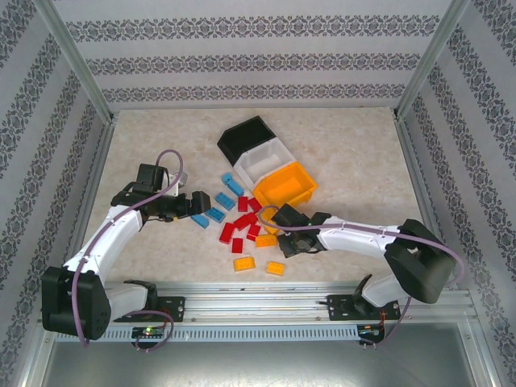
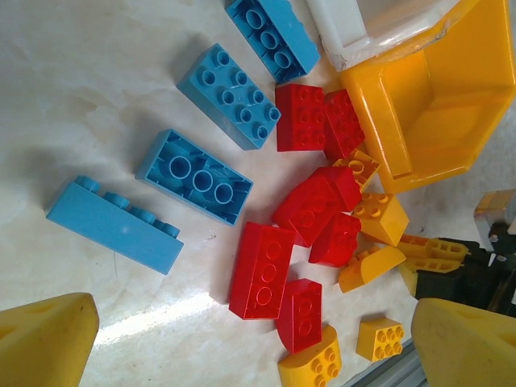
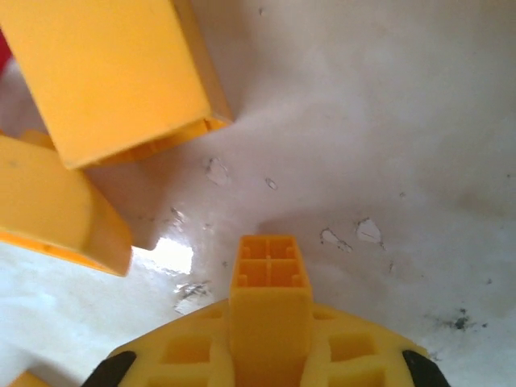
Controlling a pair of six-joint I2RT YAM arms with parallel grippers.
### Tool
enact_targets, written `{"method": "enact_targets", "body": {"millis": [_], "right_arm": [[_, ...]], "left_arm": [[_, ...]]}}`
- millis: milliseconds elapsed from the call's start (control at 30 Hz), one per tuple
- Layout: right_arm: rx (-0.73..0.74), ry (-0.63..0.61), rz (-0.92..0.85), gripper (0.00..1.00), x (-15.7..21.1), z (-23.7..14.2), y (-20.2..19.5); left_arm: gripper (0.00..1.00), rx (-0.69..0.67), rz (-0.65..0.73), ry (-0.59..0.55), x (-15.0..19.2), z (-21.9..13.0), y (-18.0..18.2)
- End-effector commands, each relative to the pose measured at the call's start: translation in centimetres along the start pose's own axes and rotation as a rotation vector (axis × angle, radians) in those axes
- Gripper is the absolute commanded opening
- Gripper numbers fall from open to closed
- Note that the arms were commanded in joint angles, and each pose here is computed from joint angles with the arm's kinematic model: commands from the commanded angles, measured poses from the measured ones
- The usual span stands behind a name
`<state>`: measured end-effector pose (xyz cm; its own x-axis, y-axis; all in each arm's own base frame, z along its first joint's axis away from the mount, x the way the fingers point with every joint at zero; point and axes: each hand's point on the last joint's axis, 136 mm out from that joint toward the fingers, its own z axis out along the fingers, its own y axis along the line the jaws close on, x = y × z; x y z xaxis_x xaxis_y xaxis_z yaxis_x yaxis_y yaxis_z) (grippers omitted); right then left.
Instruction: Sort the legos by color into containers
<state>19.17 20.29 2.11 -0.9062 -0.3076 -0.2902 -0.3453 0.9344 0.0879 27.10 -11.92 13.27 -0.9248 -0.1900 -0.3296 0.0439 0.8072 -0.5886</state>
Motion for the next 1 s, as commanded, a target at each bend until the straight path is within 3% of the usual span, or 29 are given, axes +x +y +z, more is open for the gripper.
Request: {"method": "enact_targets", "body": {"millis": [0,167,367,567,767,967], "right_arm": [[-0.012,-0.077,0.028,0.07,-1.5,-1.4,0.0],[-0.05,-0.154,0.062,0.07,-4.2,-4.9,0.0],[-0.13,-0.285,0.125,0.06,-10.5,-9.7,-0.1],[-0.112,-0.246,0.174,0.06,-15.0,-8.5,-1.8],[-0.096,-0.188,0.223,0.06,-17.1,-5.2,-3.8],[-0.084,-0.153,0.227,0.16,-17.7,-3.3,-4.7]], "left_arm": [[1.0,-0.012,0.004,0.038,1.0,0.3,0.3],[1.0,0.0,0.004,0.038,1.0,0.3,0.1],[1.0,0.038,0.029,0.007,0.7,0.1,-0.6],[1.0,0.097,0.082,-0.027,0.7,-0.3,-2.1],[1.0,0.139,0.159,0.005,1.9,0.3,-3.8],[1.0,0.125,0.218,0.057,3.3,1.0,-4.4]]}}
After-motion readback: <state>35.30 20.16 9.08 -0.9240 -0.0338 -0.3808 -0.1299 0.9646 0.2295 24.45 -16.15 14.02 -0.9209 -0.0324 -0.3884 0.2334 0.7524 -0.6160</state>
